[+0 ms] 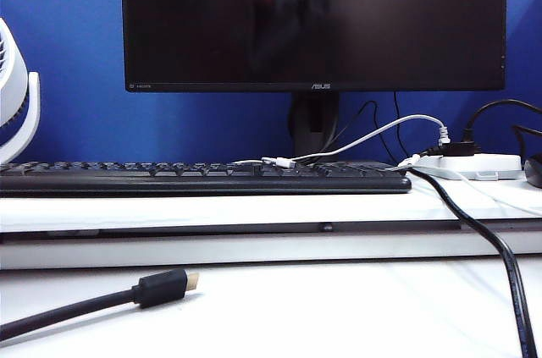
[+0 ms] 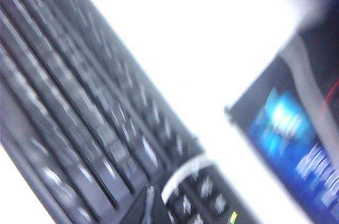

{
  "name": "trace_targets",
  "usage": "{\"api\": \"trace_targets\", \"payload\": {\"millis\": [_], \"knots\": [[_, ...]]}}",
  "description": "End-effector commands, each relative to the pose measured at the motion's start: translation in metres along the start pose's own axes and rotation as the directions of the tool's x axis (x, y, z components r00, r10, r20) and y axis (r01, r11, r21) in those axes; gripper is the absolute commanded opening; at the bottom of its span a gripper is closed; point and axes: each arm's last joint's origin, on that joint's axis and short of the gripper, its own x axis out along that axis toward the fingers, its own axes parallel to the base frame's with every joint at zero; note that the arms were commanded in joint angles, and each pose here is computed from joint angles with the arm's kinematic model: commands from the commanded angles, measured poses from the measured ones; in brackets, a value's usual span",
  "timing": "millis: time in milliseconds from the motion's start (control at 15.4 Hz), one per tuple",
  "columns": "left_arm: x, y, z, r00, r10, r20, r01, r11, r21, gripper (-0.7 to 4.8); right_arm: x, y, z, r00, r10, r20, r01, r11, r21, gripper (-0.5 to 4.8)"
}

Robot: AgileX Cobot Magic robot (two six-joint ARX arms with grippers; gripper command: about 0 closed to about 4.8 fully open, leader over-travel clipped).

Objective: Pick up the Type-C charging cable and the charging base, insert one end of the Type-C charger into the corresponding slot on the base, and finally place the plugged-in charger back on the table.

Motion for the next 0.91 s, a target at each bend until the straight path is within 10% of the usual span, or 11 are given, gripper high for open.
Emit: {"api": "trace_targets", "payload": {"millis": [65, 390, 910], "knots": [[-0.002, -0.001, 0.002, 1.000, -0.008, 0.025, 0.007, 1.000, 0.017, 0.79, -0.026, -0.005, 0.013, 0.998, -0.011, 0.065, 0.009, 1.000, 0.023, -0.03], [-0.002, -0.001, 0.002, 1.000, -0.008, 0.025, 0.007, 1.000, 0.017, 0.79, 0.033, -0.009, -0.012, 0.983, 0.071, -0.170, -0.080, 0.996, -0.047, 2.16], [-0.002, -0.001, 0.002, 1.000, -0.008, 0.025, 0.008, 1.000, 0.017, 0.79, 0.072, -0.012, -0.032, 0.944, 0.101, -0.313, -0.110, 0.994, -0.009, 2.14]]}}
